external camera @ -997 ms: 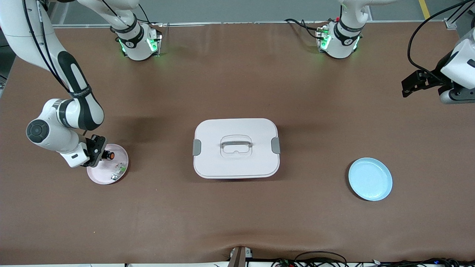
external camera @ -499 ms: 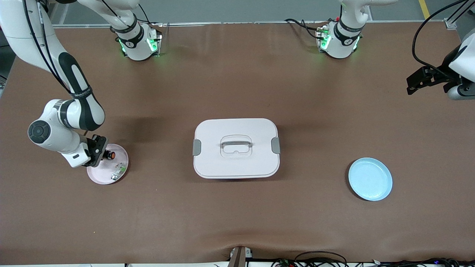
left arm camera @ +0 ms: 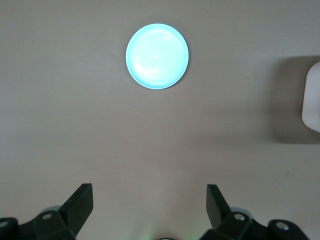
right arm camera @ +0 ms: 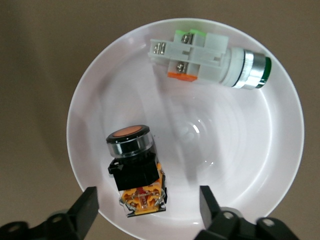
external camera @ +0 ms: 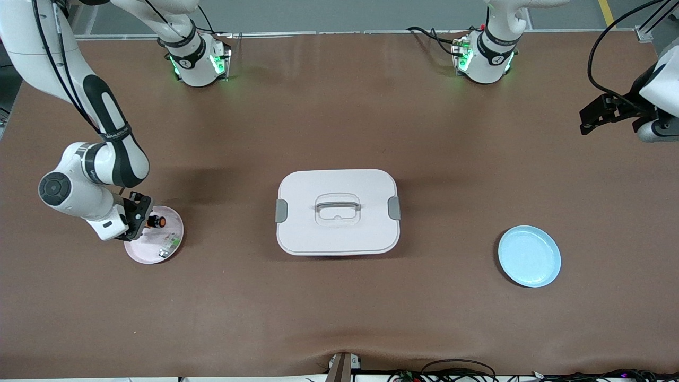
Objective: Transfer orange switch to right arm and place
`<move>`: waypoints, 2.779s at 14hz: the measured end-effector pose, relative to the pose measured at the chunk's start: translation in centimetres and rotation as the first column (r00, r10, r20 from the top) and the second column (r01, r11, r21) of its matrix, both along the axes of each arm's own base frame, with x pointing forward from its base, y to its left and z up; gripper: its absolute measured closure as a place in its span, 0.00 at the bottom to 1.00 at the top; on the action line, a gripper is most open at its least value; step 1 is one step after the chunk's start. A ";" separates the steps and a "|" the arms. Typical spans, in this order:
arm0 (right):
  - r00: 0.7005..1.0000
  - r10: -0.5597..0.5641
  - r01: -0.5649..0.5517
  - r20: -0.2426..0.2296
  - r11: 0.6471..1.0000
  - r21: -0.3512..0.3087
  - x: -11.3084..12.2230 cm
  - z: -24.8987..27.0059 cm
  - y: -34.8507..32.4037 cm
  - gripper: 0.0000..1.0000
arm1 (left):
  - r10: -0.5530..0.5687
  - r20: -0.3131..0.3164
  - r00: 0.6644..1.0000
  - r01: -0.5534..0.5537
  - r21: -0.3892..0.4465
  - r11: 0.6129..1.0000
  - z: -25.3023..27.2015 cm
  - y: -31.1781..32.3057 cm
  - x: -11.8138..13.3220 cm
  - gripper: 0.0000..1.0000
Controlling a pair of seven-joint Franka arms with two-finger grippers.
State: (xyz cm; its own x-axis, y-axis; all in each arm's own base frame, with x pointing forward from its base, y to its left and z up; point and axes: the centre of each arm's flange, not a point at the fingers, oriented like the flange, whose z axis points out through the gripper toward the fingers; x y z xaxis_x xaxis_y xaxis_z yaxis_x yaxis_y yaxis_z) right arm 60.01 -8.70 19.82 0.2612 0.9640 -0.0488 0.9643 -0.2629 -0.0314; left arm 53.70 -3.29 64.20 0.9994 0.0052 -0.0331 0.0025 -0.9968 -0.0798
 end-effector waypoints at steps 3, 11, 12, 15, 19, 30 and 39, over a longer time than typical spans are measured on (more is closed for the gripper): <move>0.999 -0.017 0.017 -0.028 1.000 0.011 -0.1 0.1 -0.1 0.00 | 0.020 -0.012 1.000 -0.020 0.001 1.000 -0.1 1.1 -0.1 0.00; 0.972 -0.186 0.198 -0.145 0.977 0.075 -1.2 2.4 0.6 0.00 | 0.023 -0.017 1.000 -0.023 0.001 1.000 0.3 1.0 -0.4 0.00; 0.965 -0.213 0.227 -0.155 0.971 0.075 -1.3 2.9 0.9 0.00 | 0.023 -0.017 1.000 -0.023 0.002 1.000 0.3 1.0 -0.4 0.00; 0.940 -0.295 0.313 -0.172 0.946 0.085 -1.7 3.8 1.7 0.00 | 0.021 -0.019 1.000 -0.021 0.002 1.000 0.3 0.8 -0.4 0.00; 0.880 -0.435 0.454 -0.191 0.889 0.065 -2.1 5.4 2.5 0.00 | 0.017 -0.026 1.000 -0.017 0.002 1.000 0.0 0.6 -0.3 0.00; 0.625 -0.744 0.751 -0.237 0.656 -0.077 0.7 18.9 7.0 0.00 | -0.023 -0.042 0.999 0.023 0.004 1.000 0.4 -1.1 -0.9 0.00; 0.577 -0.804 0.791 -0.145 0.594 -0.145 2.0 26.4 7.3 0.00 | -0.047 -0.034 0.998 0.045 -0.064 0.997 1.7 1.0 -1.8 0.00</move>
